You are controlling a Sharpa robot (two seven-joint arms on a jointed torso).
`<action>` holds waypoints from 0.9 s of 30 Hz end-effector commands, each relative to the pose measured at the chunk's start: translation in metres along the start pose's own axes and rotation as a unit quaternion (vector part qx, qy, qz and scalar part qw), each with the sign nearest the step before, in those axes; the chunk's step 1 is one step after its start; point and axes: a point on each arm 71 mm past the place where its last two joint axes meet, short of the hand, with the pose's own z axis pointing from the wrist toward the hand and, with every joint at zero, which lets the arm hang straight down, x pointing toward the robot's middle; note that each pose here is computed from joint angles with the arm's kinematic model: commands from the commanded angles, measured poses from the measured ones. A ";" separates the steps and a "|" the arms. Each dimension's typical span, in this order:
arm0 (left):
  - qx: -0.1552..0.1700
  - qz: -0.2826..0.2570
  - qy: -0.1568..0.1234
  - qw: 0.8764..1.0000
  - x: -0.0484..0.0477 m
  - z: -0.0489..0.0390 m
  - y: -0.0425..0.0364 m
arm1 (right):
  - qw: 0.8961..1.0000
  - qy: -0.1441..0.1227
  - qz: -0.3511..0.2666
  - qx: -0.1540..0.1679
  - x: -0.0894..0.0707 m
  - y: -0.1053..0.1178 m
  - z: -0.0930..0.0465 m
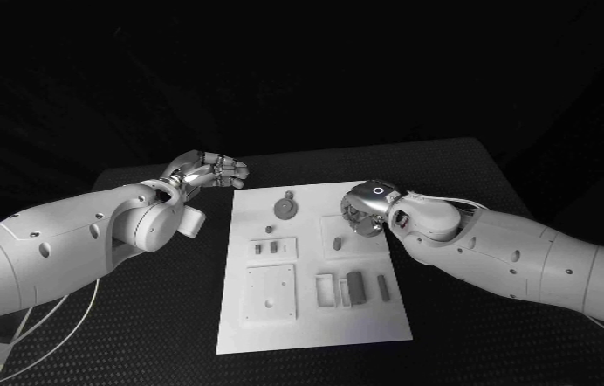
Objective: Assemble the parts on the task board
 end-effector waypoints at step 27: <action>0.005 -0.003 0.001 1.000 -0.0006 0.0007 -0.0008 | 1.000 -0.019 0.012 0.008 -0.011 0.000 -0.005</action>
